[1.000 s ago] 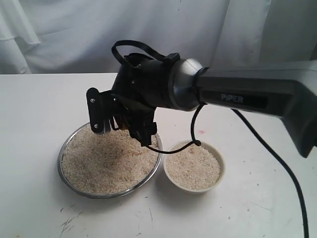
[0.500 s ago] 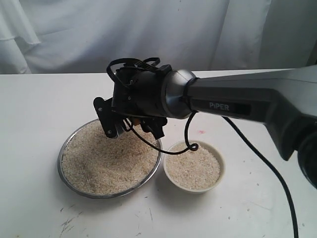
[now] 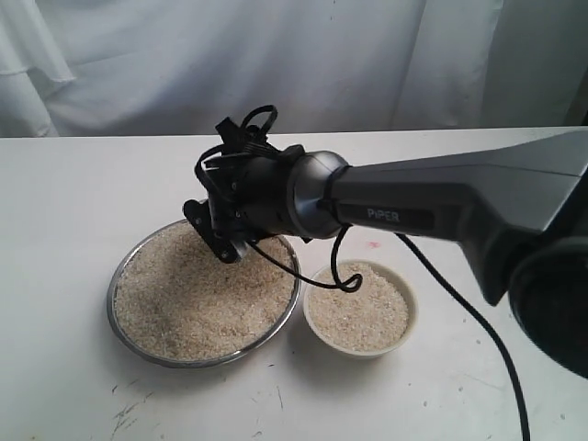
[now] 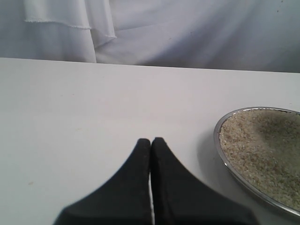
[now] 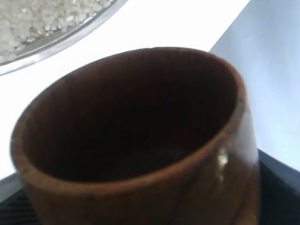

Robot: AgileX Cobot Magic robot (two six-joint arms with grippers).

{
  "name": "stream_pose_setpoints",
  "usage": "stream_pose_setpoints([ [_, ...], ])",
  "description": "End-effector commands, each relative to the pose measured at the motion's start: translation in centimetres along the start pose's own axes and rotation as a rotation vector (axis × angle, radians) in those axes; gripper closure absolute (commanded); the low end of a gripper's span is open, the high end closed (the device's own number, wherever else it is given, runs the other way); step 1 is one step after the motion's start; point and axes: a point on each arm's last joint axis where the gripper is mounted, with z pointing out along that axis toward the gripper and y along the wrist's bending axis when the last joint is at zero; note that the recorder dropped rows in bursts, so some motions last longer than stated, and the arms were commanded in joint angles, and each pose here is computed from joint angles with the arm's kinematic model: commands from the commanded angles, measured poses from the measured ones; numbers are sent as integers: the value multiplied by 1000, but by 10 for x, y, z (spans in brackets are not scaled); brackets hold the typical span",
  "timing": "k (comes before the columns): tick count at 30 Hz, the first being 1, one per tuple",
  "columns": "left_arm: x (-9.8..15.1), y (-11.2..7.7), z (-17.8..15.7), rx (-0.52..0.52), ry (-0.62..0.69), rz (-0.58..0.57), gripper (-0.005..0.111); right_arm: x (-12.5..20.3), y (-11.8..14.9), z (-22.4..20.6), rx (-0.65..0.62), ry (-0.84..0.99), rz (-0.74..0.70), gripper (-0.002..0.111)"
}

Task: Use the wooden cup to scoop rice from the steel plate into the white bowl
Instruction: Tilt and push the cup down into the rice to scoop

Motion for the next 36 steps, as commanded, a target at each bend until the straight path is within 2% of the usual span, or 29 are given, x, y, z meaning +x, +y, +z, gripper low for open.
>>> stream_pose_setpoints([
  [1,1,0,0,3,-6,1,107,-7,-1,8,61,34,-101,108],
  [23,1,0,0,3,-6,1,107,-43,6,14,71,27,-182,108],
  [36,1,0,0,3,-6,1,107,-73,24,16,47,15,-247,108],
])
